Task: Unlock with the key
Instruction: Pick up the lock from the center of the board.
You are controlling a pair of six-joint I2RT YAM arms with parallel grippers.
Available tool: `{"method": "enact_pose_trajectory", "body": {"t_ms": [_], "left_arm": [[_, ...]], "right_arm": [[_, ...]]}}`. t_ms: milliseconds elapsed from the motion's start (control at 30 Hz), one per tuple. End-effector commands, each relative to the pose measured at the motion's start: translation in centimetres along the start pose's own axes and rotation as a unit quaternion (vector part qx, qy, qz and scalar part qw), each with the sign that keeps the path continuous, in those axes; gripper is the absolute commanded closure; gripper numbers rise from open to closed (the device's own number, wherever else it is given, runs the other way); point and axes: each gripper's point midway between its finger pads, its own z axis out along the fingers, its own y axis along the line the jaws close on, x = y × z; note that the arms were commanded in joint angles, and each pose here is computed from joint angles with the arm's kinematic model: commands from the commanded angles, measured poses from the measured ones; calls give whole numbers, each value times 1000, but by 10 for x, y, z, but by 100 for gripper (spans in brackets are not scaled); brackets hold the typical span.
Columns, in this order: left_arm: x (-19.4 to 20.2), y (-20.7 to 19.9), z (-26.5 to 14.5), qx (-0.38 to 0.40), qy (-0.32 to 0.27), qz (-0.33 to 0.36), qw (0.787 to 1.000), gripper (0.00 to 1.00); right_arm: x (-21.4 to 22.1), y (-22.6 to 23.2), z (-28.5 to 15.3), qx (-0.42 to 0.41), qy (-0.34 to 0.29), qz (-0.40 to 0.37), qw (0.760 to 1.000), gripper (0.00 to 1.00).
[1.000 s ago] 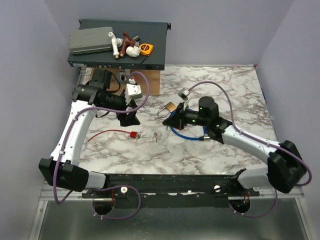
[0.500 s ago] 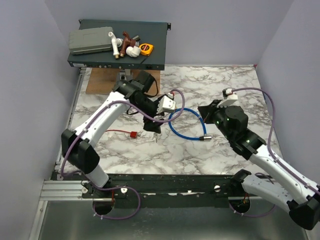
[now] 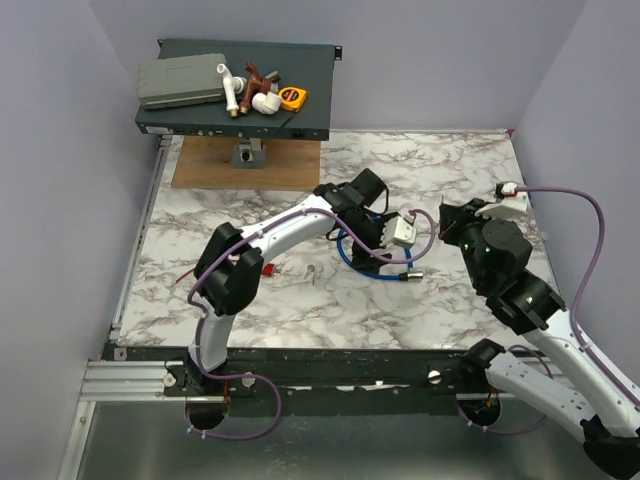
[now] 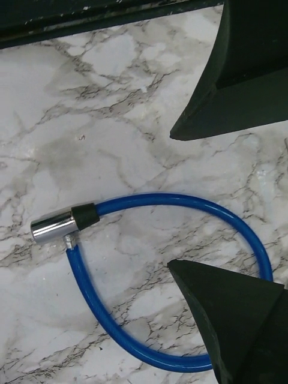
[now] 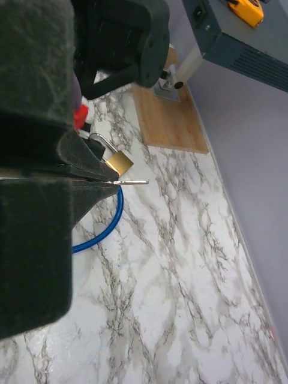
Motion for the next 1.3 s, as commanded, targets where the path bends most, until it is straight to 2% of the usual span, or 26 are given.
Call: {"method": "enact_pose_trajectory", "body": {"t_ms": [0, 167, 333, 567, 900, 1100, 1167, 1267], "left_arm": [[-6, 28, 31, -48, 13, -14, 999, 23], [4, 20, 64, -65, 43, -42, 996, 27], [8, 18, 84, -86, 46, -50, 994, 31], [24, 16, 99, -105, 60, -68, 990, 33], [41, 19, 115, -122, 79, -77, 986, 31], [43, 26, 123, -133, 88, -69, 985, 44], [45, 25, 126, -130, 90, -67, 985, 55], [49, 20, 127, -124, 97, -66, 985, 77]], "right_arm": [[-19, -11, -7, 30, -24, 1, 999, 99], [-28, -13, -12, 30, -35, 2, 999, 99], [-34, -13, -15, 29, -42, 6, 999, 99], [-52, -16, -20, 41, -65, 11, 997, 99], [-80, -14, -26, 44, -98, 8, 994, 99], [-82, -11, -27, 35, -100, 8, 994, 99], [-84, -9, -26, 33, -100, 7, 994, 99], [-86, -7, -25, 33, -100, 1, 994, 99]]}}
